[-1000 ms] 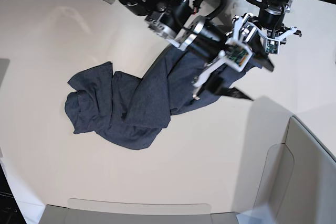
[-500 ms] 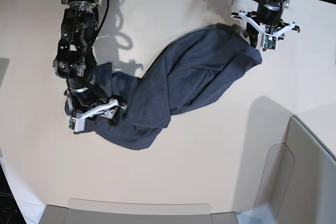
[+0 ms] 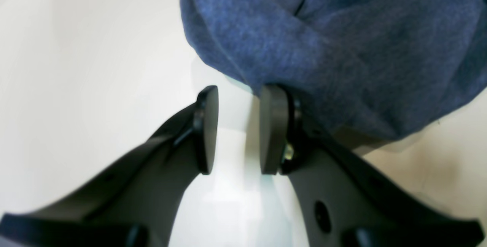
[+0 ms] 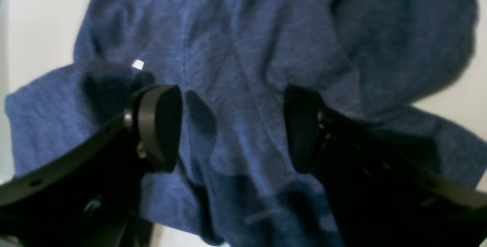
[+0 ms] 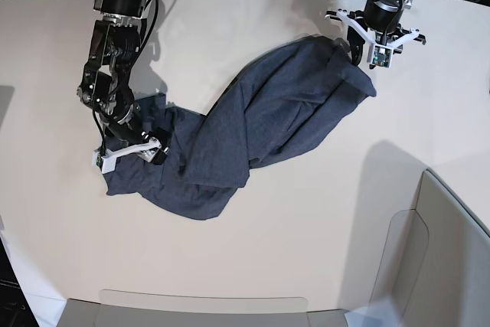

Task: Layout the t-shirt on the table in an organized manner, then fold the t-shirt properly
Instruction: 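Drag the held fabric with the right gripper away from the left gripper, then regrasp the shirt edge with the right gripper, then grasp the shirt's other end with the left gripper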

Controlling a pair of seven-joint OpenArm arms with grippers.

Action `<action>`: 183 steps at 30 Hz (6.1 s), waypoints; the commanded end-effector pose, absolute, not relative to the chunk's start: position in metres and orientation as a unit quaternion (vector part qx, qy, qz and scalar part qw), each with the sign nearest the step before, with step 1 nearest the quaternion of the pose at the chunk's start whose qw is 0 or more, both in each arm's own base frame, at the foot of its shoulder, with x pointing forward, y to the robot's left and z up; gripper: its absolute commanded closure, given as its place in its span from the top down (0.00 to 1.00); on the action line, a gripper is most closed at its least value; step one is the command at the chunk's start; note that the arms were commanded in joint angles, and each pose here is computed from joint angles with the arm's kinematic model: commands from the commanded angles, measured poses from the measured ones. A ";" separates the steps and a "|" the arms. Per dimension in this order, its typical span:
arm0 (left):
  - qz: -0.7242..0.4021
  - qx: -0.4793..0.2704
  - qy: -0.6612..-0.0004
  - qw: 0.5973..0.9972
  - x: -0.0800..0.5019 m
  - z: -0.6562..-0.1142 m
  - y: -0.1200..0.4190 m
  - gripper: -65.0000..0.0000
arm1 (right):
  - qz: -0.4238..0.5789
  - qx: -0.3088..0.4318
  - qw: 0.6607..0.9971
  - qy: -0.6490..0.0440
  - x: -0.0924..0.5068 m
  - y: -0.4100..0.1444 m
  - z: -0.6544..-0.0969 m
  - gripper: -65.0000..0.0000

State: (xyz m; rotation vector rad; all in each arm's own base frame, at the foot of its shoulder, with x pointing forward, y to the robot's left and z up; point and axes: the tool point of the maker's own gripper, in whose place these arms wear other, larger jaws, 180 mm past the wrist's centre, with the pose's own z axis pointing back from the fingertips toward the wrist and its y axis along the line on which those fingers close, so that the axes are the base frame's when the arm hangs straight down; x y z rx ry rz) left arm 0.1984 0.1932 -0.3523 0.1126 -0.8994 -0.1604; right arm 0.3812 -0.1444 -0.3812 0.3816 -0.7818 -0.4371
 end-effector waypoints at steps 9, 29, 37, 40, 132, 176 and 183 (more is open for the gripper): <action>-0.077 0.058 -0.452 0.887 0.201 -0.343 0.195 0.26 | -0.187 0.176 0.871 -0.418 0.379 -0.152 -0.350 0.00; -0.079 0.062 -0.448 0.888 0.201 -0.343 0.198 0.26 | -0.050 0.078 0.890 -0.446 0.266 -0.204 -0.302 0.00; -0.080 0.060 -0.447 0.889 0.201 -0.344 0.196 0.26 | -0.012 0.073 0.910 -0.409 0.245 -0.217 -0.310 0.05; -0.080 0.059 -0.447 0.889 0.201 -0.344 0.196 0.26 | -0.004 0.070 0.914 -0.398 0.240 -0.220 -0.312 0.22; -0.082 0.042 -0.431 0.898 0.194 -0.357 0.185 0.26 | 0.087 0.031 0.963 -0.254 0.162 -0.189 -0.413 0.00; -0.081 0.041 -0.432 0.897 0.195 -0.358 0.184 0.26 | -0.163 0.001 0.772 -0.614 0.406 -0.313 -0.186 0.00; -0.103 0.014 -0.427 0.898 0.194 -0.362 0.163 0.31 | -0.095 0.016 0.789 -0.606 0.407 -0.264 -0.194 0.00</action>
